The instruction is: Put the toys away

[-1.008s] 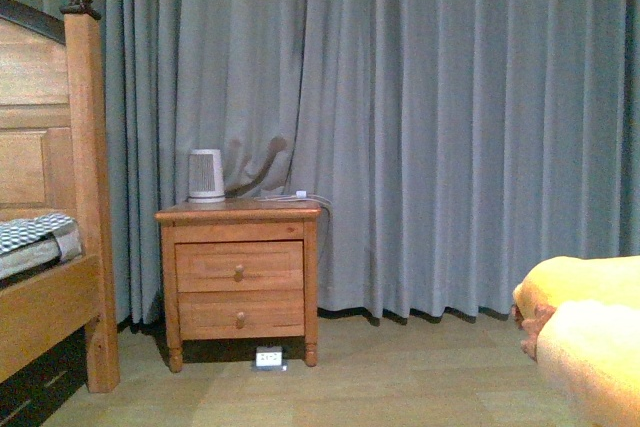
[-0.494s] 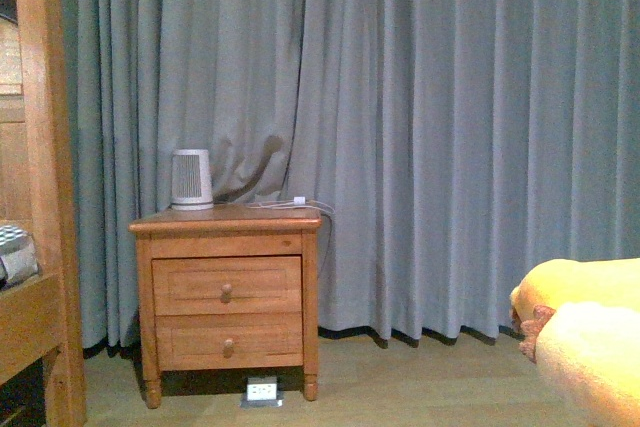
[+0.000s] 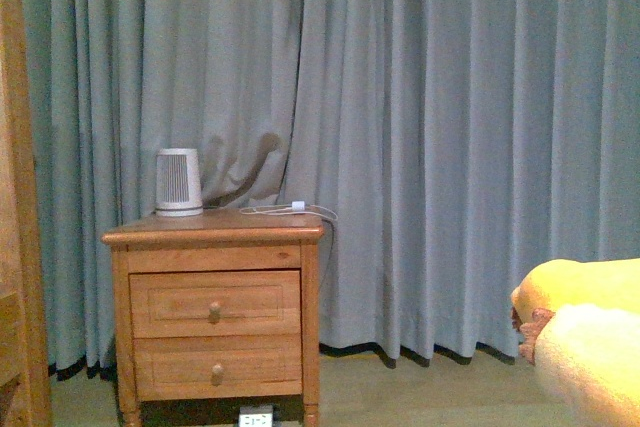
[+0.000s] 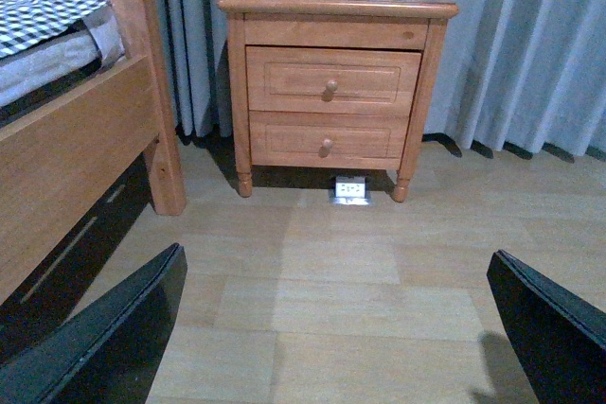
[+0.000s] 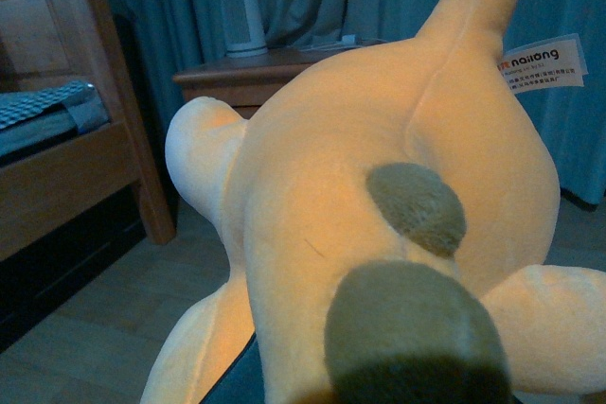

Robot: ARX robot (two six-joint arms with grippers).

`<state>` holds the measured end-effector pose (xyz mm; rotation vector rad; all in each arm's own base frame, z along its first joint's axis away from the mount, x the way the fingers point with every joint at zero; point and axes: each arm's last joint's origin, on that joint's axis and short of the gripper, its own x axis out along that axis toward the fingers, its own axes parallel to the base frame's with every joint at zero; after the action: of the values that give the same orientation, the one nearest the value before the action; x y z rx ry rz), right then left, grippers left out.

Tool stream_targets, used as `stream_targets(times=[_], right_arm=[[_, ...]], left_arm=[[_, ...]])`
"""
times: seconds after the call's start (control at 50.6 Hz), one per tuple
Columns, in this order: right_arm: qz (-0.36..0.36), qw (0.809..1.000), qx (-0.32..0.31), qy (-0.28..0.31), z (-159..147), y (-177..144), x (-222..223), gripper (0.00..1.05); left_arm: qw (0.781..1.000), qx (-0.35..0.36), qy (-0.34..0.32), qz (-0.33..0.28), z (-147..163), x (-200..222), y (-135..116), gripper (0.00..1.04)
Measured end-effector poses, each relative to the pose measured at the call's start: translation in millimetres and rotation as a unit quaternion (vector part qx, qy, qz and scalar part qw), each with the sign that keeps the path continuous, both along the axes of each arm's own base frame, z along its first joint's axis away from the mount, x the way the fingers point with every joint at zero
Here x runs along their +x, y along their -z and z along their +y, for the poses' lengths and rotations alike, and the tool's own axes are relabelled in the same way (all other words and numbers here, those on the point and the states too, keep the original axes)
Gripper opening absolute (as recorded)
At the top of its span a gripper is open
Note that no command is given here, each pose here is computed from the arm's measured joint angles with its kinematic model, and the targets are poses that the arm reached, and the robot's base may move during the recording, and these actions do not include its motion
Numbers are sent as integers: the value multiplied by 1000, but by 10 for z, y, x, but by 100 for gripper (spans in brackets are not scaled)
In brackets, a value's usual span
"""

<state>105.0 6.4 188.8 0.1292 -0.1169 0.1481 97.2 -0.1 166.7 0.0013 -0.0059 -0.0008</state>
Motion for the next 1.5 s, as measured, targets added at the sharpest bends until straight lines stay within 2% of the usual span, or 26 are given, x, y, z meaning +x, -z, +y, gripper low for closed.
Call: stream_targets(times=[1.503], right_arm=[[0, 1000, 0, 1, 1, -1, 0, 17]], left_arm=[[1000, 0, 0, -1, 0, 0, -2, 99]])
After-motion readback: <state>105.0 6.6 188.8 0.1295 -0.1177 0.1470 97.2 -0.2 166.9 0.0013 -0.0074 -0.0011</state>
